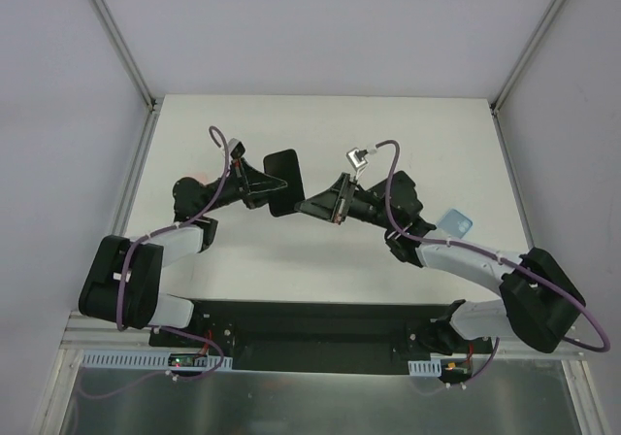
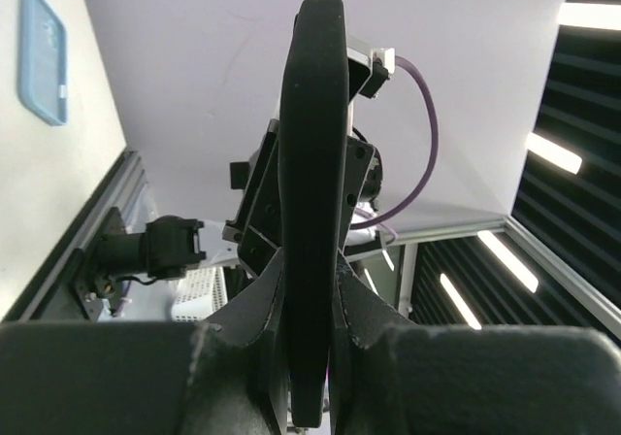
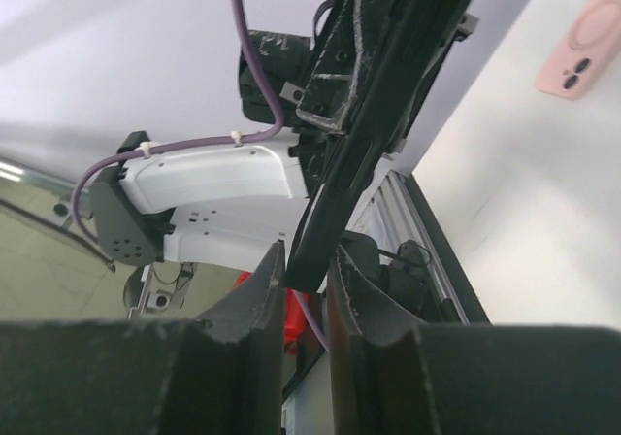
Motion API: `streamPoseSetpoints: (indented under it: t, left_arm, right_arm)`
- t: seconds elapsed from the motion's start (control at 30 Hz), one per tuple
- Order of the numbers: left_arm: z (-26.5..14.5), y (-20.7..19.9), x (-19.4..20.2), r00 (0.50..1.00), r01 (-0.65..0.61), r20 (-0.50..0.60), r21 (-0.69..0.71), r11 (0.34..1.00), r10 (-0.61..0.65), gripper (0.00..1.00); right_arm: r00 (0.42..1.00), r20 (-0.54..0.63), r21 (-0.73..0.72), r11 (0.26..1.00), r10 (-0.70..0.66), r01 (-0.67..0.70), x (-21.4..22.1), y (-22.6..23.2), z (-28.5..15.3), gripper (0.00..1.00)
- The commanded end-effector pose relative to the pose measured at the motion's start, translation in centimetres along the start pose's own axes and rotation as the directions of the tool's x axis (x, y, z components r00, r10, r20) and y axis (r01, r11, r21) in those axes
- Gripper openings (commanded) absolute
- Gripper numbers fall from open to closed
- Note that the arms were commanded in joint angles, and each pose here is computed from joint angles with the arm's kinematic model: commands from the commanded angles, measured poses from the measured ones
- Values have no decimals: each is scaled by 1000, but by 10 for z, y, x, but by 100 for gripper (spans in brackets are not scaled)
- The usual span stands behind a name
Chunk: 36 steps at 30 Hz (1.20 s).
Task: Take the phone out of the phone case
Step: Remove the phone case from the phone.
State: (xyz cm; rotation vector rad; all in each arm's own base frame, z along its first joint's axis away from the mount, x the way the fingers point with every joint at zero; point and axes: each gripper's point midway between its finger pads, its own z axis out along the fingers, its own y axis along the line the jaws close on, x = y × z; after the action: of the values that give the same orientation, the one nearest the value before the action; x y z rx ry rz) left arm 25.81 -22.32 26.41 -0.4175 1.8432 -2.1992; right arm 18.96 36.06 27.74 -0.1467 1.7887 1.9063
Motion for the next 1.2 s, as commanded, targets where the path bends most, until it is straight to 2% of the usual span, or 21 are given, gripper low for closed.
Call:
streamPoseSetpoints:
  t: [0.0, 0.27, 0.5, 0.63, 0.87, 1.0, 1.03, 1.07, 1.1, 1.17]
  left_arm:
    - [-5, -71, 5, 978, -206, 14, 221, 953, 208, 0]
    - [-6, -71, 15, 984, -148, -64, 197, 969, 164, 0]
    - [-9, -67, 19, 988, -114, -85, 180, 977, 130, 0]
    - [-10, -71, 23, 987, -117, -91, 186, 976, 135, 0]
    - [-12, -82, 32, 980, -151, -100, 192, 970, 172, 0]
    - [-13, -77, 35, 977, -170, -102, 160, 972, 188, 0]
    - [-13, -78, 35, 977, -174, -100, 160, 972, 191, 0]
    - [-13, -79, 36, 975, -179, -104, 161, 971, 197, 0]
    - [-13, -80, 37, 973, -185, -105, 164, 969, 204, 0]
    - [-13, -81, 38, 970, -195, -110, 165, 967, 215, 0]
  right_arm:
    - [938, -37, -479, 830, -345, 286, 8, 138, -22, 2]
    - [865, -242, -574, 784, -440, 238, 27, 143, -25, 1]
    - [814, -333, -614, 764, -476, 196, 39, 133, -32, 2]
    - [820, -321, -592, 776, -474, 216, 34, 119, -30, 1]
    - [893, -272, -469, 860, -358, 201, 6, 82, -16, 1]
    - [916, -273, -421, 893, -295, 162, 0, 69, -10, 2]
    - [921, -273, -407, 901, -278, 151, 0, 65, -10, 23]
    - [930, -258, -394, 907, -262, 146, -3, 63, -8, 36]
    - [938, -245, -375, 916, -246, 142, -7, 59, -8, 45]
    - [955, -204, -341, 930, -217, 139, -14, 52, -8, 51]
